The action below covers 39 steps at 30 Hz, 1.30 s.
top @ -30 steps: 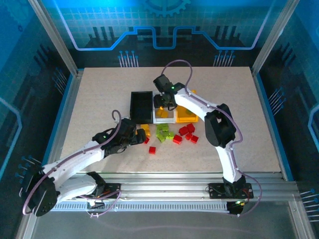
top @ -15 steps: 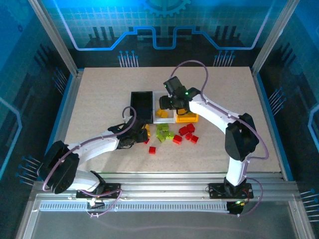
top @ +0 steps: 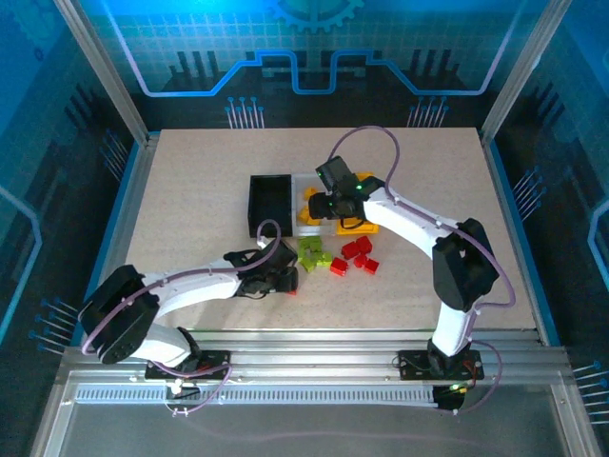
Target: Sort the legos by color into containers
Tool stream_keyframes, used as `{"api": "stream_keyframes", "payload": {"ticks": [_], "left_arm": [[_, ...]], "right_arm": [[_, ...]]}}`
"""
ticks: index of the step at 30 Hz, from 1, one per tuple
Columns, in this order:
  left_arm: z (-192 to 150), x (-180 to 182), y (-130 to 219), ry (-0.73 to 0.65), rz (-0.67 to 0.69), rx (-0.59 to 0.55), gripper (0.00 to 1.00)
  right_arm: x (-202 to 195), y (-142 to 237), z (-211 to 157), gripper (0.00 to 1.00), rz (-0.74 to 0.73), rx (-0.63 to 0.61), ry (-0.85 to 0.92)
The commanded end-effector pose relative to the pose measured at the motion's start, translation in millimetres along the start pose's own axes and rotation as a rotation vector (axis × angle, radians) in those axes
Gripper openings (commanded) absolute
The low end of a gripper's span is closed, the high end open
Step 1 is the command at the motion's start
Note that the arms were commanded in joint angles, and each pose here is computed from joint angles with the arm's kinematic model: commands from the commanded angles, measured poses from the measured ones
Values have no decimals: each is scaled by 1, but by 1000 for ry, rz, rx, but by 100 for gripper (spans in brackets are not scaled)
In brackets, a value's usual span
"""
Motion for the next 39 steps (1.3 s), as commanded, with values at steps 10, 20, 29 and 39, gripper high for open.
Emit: {"api": "stream_keyframes", "payload": {"ticks": [10,20,29,39], "left_arm": [[53,69,21,178,81,-176,73],[51,70,-16,102,88,-100,78],[52,86,-27,111,198,-95,66],[53,89,-37,114,205,-78,53]], "right_arm": [[0,13,8,59,21,-33,-25],[-6,19,13,59,13,-49,-32],[-7,25,16,59,22,-63,-41],[-9,27,16,59,21,-70,-45]]}}
Point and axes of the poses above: each hand's point on the last joint's axis, 136 mm out from that joint toward the fingers, its own y axis back along the fingers, its own x axis along the line the jaws close on, z = x × y, the point moved 5 cm from there along y, back along the fingers, and after that the axes turned 12 degrees about -y, right-handed, at the moved point
